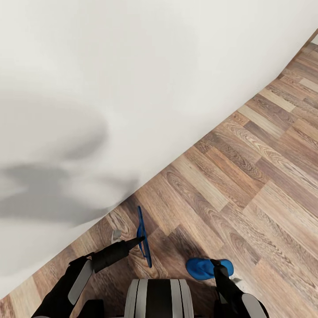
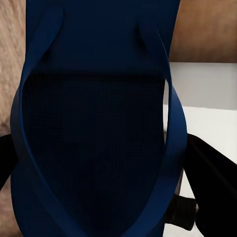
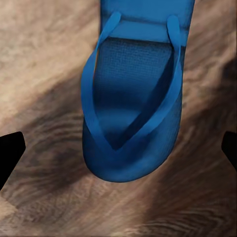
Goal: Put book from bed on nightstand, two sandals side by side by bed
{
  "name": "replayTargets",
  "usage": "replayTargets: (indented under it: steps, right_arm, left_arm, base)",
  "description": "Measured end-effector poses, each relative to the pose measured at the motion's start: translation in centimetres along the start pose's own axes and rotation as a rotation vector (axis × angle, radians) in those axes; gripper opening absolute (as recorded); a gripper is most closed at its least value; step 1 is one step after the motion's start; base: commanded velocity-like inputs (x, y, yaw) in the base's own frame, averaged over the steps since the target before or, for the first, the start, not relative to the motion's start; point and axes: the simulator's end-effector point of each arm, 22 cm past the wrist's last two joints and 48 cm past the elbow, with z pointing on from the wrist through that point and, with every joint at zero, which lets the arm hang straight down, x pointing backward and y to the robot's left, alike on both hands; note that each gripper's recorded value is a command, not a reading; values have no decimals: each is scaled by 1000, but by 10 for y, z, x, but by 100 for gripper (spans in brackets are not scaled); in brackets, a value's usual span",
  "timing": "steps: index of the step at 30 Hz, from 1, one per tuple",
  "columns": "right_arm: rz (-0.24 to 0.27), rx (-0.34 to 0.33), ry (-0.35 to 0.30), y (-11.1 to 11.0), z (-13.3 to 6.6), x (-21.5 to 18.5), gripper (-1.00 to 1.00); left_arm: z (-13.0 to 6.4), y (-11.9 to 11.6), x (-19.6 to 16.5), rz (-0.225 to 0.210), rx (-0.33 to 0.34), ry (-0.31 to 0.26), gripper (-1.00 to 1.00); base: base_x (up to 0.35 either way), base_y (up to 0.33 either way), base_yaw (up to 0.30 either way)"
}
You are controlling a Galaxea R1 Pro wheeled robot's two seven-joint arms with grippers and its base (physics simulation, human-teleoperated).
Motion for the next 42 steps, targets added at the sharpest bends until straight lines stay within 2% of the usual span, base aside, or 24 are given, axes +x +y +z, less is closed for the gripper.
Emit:
replayTargets:
  steps: [19, 25, 35, 42]
  right_arm:
    - [4, -9, -3, 4, -2, -6, 100]
    - [10, -40, -22, 17, -5, -12, 100]
    - [76, -53, -91, 16, -12, -52, 100]
    - [82, -69, -110, 22, -15, -58, 100]
  left_arm:
    - [0, 0, 0, 1, -2, 1, -100]
    - [0, 1, 0, 1, -3, 1, -100]
    - [0, 1, 0, 1, -3, 1, -100]
    - [1, 0, 0, 0, -2, 0, -100]
  base:
    - [0, 0, 0]
    - [0, 0, 0]
    - [0, 0, 0]
    - [0, 0, 0]
